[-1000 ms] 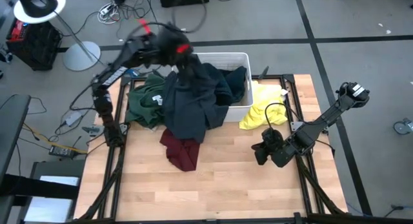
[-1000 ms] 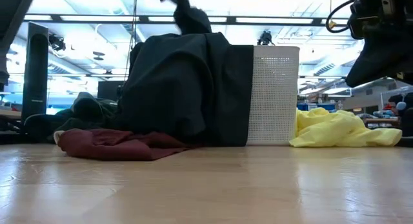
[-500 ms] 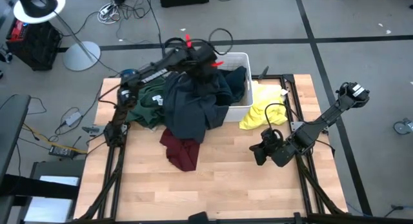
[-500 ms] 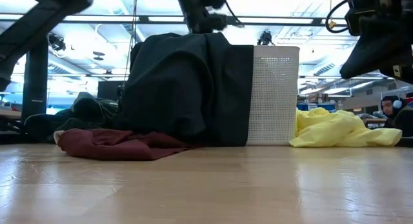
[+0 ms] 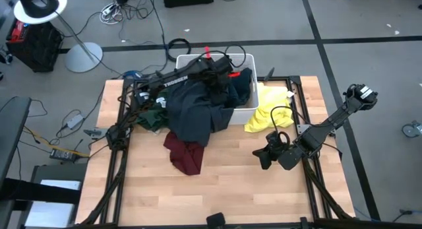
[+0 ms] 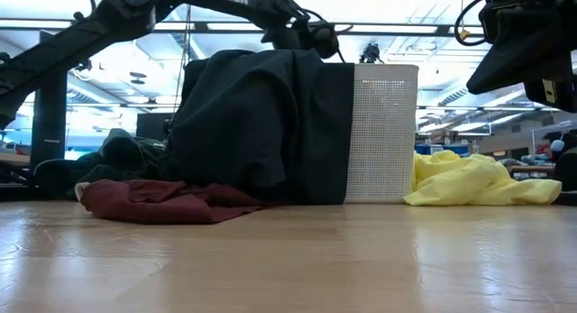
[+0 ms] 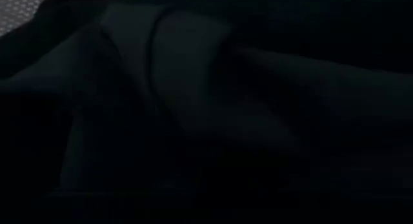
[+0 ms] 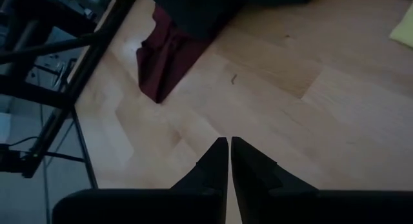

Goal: Sort clothes
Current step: Put the blue shorts into the white bin

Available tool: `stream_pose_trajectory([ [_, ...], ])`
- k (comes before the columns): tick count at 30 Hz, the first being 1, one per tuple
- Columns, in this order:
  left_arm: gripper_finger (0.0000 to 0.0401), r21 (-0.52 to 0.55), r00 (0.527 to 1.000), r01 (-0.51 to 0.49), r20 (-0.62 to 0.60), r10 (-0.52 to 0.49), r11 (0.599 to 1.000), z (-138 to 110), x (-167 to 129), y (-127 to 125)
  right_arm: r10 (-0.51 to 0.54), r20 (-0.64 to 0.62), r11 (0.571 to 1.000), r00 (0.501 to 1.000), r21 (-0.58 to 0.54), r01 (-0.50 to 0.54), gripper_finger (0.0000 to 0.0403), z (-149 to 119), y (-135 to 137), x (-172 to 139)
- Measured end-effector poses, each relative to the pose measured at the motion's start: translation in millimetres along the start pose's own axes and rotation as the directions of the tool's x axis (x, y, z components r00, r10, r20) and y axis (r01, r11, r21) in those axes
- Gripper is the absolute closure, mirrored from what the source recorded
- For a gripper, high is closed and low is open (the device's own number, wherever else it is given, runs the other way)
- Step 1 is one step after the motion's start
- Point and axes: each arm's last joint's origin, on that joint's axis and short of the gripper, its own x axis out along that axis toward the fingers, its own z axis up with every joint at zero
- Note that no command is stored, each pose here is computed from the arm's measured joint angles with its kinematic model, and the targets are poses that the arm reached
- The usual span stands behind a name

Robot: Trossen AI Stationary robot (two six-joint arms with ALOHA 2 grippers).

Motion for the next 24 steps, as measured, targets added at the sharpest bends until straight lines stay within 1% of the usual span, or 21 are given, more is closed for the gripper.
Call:
stream_pose_trajectory([
  [4, 0.0288, 0.001, 1.0, 0.002, 0.001, -0.002, 1.0, -1, -7, -1, 0.008, 0.001, 1.0, 1.0, 0.005, -0.008, 0.0381, 0, 1, 0],
  [7, 0.0272, 0.004, 1.0, -0.011, 0.014, 0.011, 1.0, -3, -27, 0, 0.007, 0.001, 1.0, 1.0, 0.004, -0.007, 0.0381, 0, 1, 0],
  [9, 0.027, 0.008, 0.997, -0.078, 0.031, 0.077, 0.997, -5, -46, -1, 0.007, 0.001, 1.0, 1.0, -0.004, -0.007, 0.0381, 0, 1, 0],
  [11, 0.027, 0.039, 0.986, -0.159, 0.053, 0.157, 0.986, -7, -64, -2, 0.007, 0.001, 1.0, 1.0, -0.005, -0.007, 0.0381, 0, 1, 0],
  [13, 0.027, 0.061, 0.976, -0.208, 0.075, 0.203, 0.976, -9, -81, -4, 0.006, 0.001, 1.0, 1.0, -0.007, -0.006, 0.0381, 0, 1, 0],
  [15, 0.027, 0.066, 0.973, -0.214, 0.107, 0.206, 0.975, -11, -97, -7, 0.006, 0.001, 1.0, 1.0, -0.017, -0.006, 0.038, 0, 1, 0],
  [18, 0.027, 0.044, 0.969, -0.199, 0.158, 0.19, 0.979, -16, -123, -12, 0.007, 0.0, 0.999, 1.0, -0.031, -0.007, 0.0381, 0, 1, 0],
  [21, 0.027, 0.005, 0.96, -0.217, 0.184, 0.213, 0.976, -24, -147, -18, 0.009, -0.012, 0.999, 1.0, -0.046, -0.009, 0.0383, 0, 1, 0],
  [24, 0.027, -0.008, 0.952, -0.216, 0.221, 0.212, 0.976, -33, -171, -27, 0.011, -0.031, 0.997, 0.999, -0.075, -0.014, 0.0382, -1, 1, 0],
])
